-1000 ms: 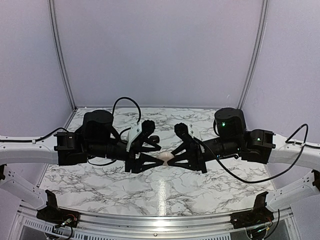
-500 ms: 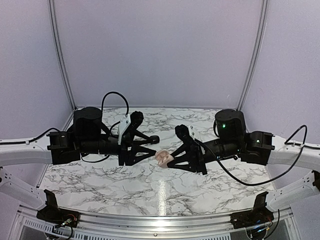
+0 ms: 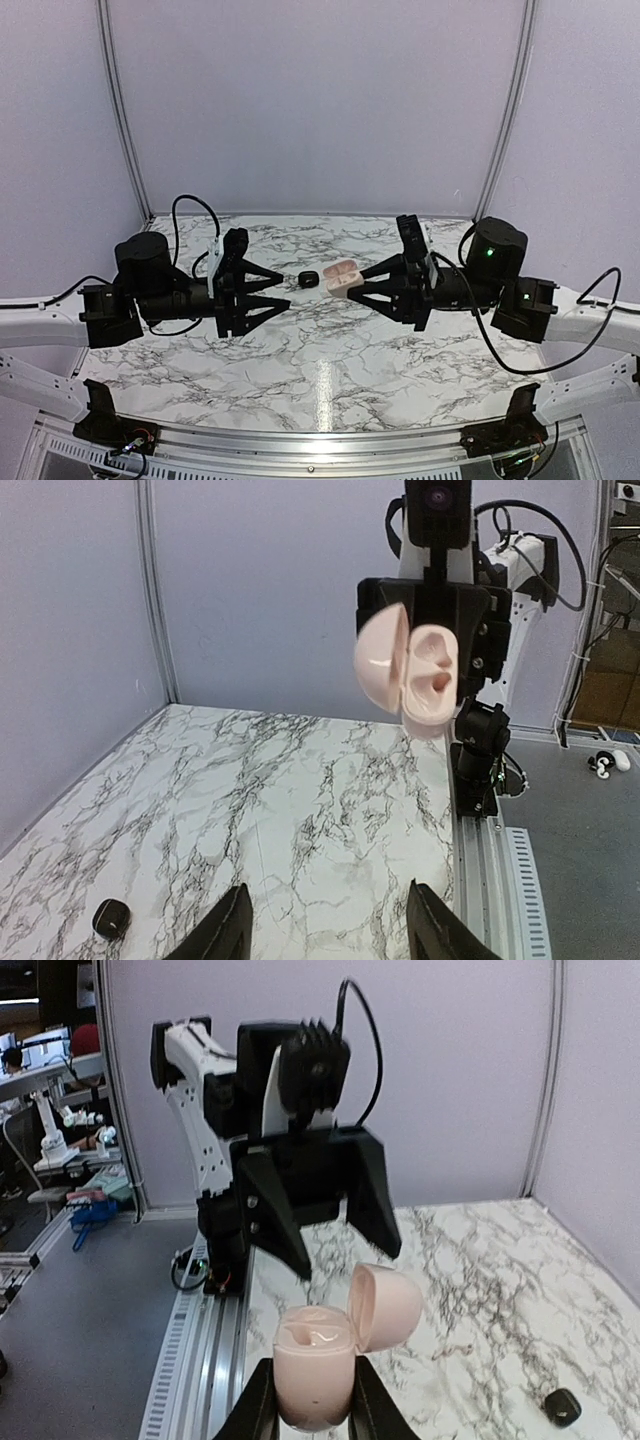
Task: Insert the wireless bluetooth earbuds into the charging case
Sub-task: Open the charging case, then pass from the right arm to the left
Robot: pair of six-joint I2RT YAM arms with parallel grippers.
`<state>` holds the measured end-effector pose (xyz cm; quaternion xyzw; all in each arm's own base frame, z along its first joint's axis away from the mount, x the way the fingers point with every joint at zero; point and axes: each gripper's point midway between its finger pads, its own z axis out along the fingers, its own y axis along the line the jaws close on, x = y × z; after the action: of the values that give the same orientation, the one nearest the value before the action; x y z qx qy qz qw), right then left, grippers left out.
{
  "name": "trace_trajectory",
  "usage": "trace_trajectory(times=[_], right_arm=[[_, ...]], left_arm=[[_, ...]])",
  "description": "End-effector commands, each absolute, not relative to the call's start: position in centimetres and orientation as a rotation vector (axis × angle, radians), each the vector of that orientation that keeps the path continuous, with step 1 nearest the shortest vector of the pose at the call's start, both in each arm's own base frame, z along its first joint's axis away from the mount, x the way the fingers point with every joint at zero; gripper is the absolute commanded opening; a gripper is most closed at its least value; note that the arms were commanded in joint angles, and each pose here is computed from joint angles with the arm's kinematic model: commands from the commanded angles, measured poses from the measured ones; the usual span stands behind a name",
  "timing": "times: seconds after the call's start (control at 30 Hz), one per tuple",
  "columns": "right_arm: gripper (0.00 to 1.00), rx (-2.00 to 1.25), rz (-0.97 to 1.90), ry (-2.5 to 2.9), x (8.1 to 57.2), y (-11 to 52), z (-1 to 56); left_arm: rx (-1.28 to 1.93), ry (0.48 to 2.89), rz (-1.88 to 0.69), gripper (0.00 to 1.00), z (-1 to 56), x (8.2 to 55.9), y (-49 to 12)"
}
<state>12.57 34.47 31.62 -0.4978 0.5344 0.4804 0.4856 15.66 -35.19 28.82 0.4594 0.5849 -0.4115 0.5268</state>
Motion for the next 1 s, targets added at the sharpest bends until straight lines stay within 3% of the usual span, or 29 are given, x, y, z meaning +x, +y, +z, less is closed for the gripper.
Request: trace_trajectory(times=[0.0,0.33,0.97], right_arm=[[0.00,-1.079,1.231,1.065,12.7,34.2,38.2],[0.00,-1.074,1.301,0.946,12.1,36.0,39.7],[0.00,-1.030,1.367,0.878,12.1,38.4,40.0]], left_arm=[[1.093,1.180,-1.044,0.54,32.5,14.2,-35.2],[1.046,1.012,-1.218,0.48,37.1,12.2,-36.3],[0.992,0.974,-1.269,0.34,38.0,12.0,-37.5]])
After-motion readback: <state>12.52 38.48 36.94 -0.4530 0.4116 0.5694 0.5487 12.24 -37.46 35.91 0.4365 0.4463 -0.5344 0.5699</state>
